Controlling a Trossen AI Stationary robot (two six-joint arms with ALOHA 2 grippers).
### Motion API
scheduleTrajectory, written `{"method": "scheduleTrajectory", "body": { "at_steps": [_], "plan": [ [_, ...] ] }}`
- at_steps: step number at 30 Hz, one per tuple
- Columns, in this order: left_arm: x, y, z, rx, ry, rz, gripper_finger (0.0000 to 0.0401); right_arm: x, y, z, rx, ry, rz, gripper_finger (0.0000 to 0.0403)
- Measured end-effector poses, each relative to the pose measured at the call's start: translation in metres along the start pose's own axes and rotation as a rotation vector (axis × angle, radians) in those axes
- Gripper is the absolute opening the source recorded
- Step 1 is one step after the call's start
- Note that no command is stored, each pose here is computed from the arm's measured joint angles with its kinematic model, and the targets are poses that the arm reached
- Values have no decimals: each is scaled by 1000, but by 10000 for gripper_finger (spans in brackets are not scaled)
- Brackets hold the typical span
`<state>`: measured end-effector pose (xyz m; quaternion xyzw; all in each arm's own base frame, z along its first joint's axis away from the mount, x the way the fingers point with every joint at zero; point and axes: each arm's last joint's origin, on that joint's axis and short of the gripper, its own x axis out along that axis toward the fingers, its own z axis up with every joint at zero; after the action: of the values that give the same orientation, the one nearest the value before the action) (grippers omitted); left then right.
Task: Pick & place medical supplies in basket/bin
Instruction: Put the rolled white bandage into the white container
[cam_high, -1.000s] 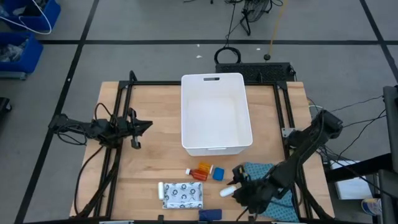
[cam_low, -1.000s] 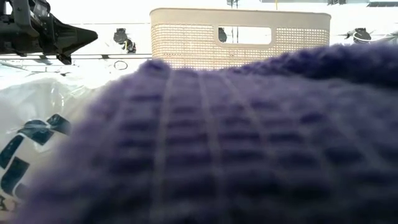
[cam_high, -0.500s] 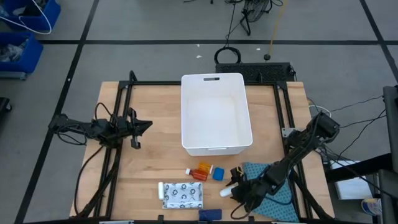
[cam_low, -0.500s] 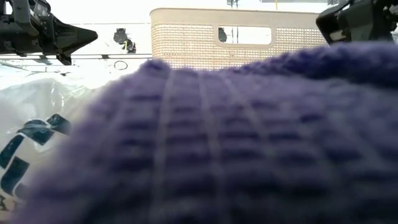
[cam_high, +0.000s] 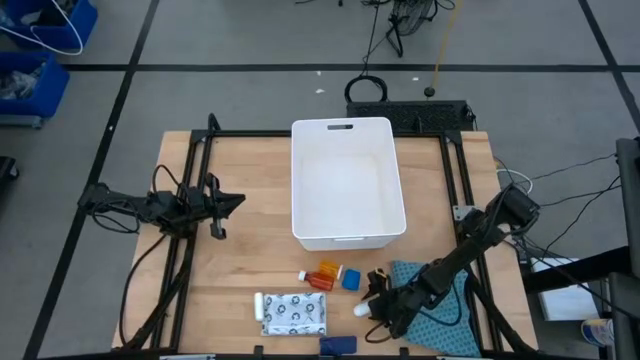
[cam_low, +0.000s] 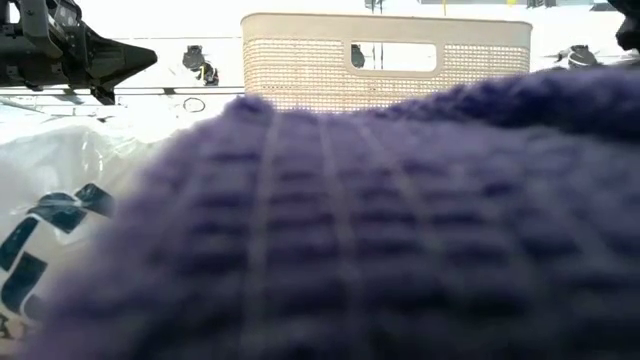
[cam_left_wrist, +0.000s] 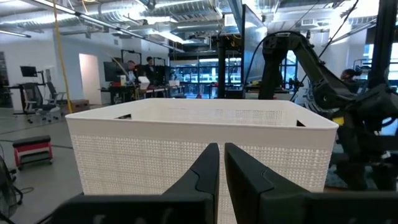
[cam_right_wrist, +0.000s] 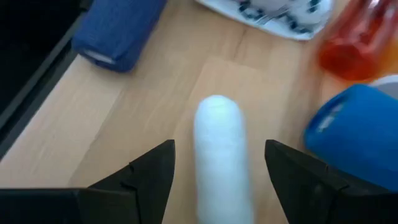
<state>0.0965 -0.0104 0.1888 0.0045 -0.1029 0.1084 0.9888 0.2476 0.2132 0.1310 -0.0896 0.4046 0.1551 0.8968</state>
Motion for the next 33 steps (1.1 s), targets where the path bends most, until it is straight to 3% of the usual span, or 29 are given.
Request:
{"method": "scheduleTrajectory", "body": {
  "at_steps": [10, 22, 26, 33],
  "plan": [
    [0, 0, 0, -9, 0, 0, 31, 11, -8, -4, 51, 58, 80, 226],
    [0, 0, 0, -14, 0, 0, 31, 6, -12, 7, 50, -16, 88, 76],
    [0, 0, 0, -16, 0, 0, 31, -9, -13, 18, 38, -79, 104, 54],
    [0, 0, 0, -17, 0, 1, 31, -66, -21, 47, 17, -280, 129, 71]
  ]
}}
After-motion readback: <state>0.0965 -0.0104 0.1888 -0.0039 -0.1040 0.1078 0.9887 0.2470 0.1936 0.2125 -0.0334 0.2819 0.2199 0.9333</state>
